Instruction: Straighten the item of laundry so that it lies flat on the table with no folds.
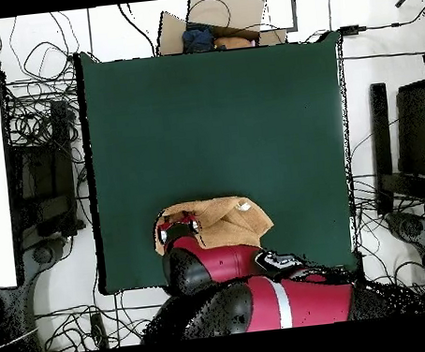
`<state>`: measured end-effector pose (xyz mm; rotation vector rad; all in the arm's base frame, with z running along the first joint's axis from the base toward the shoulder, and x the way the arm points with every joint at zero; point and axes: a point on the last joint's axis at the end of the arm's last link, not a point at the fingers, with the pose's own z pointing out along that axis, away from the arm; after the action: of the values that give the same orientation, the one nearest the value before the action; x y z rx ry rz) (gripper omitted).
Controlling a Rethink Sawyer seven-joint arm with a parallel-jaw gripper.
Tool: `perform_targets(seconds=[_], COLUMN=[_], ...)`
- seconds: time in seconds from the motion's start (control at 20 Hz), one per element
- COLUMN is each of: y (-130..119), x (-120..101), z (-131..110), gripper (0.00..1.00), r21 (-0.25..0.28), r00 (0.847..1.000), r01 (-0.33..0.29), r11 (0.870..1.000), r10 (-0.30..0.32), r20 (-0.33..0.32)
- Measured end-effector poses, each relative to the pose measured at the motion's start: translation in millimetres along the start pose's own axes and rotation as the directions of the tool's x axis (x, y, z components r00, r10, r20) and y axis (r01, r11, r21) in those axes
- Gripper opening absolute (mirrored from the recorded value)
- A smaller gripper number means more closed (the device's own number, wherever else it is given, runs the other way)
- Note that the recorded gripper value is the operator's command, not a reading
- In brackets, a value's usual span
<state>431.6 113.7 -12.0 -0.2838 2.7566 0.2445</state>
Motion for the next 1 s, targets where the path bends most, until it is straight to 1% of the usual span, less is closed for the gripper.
perform_targets(seconds=[0.45, 0.6, 1.0], y=[4, 6, 14], x=[4, 6, 12], z=[6, 8, 15], gripper=[1.0, 1.0, 1.0], r21=[0.0, -0.003, 0.009], r00=[0.999, 0.999, 0.998], r01=[-0.01, -0.012, -0.06], r11=[1.0, 1.0, 0.998], r10=[0.01, 0.013, 0.06], r20=[0.034, 0.029, -0.007])
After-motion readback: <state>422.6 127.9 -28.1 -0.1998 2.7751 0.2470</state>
